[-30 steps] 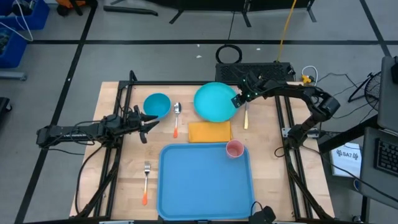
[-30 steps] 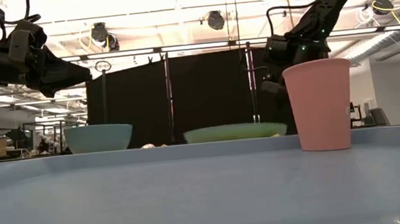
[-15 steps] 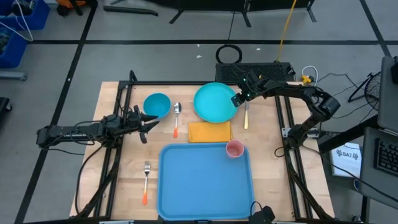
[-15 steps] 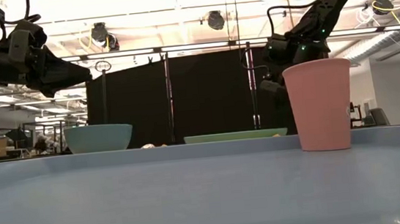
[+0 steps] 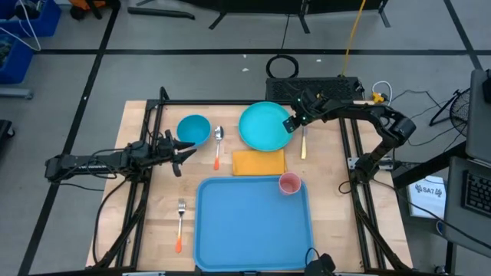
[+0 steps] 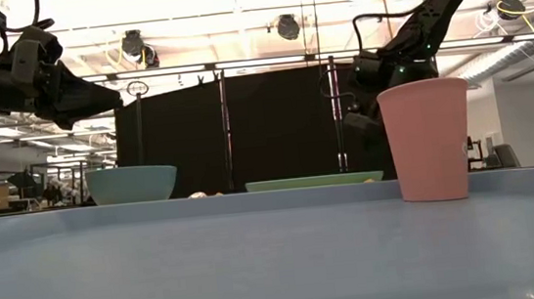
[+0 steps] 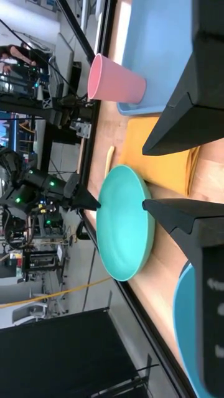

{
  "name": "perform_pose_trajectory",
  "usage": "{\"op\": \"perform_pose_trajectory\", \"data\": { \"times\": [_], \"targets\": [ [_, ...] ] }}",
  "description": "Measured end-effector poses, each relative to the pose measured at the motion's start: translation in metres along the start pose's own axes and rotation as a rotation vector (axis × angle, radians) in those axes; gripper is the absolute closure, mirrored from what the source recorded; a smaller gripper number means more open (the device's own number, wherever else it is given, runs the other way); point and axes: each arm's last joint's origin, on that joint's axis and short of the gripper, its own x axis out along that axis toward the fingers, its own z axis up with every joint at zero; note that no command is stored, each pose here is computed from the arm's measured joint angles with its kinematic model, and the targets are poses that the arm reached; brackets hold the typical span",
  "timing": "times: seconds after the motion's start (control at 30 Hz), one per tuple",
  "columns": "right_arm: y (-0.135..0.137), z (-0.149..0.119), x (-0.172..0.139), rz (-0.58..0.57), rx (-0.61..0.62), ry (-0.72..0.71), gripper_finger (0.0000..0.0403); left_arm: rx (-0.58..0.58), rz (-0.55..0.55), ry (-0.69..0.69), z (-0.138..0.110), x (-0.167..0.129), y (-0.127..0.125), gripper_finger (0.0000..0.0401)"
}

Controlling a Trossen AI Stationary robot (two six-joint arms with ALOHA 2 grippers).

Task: Set up tray
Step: Put the light green plate on the left of the blue serving tray

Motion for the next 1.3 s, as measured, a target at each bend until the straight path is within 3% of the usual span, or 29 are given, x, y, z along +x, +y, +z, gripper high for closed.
{"op": "perform_pose_trajectory", "data": {
  "times": [0.53, 0.7, 0.87, 0.97, 1.3],
  "targets": [
    [-0.002, -0.005, 0.009, -0.009, 0.016, 0.048, 0.028, -0.001, 0.0, -0.001, 0.0, 0.0, 0.0, 0.0274],
    [-0.002, -0.002, 0.013, -0.004, 0.001, 0.021, 0.0311, 0.0, 0.0, 0.0, 0.0, 0.0, 0.0, 0.0274],
    [-0.001, 0.001, 0.013, 0.0, -0.049, -0.005, 0.0382, 0.001, 0.0, -0.001, 0.0, 0.0, 0.0, 0.0274],
    [-0.001, 0.001, 0.013, 0.005, -0.077, -0.005, 0.0397, 0.001, 0.0, 0.0, 0.0, 0.0, 0.0, 0.0274],
    [0.008, 0.02, -0.017, 0.048, -0.126, -0.224, 0.0401, -0.002, 0.0, 0.0, 0.0, 0.0, 0.0, 0.0274]
  ]
}}
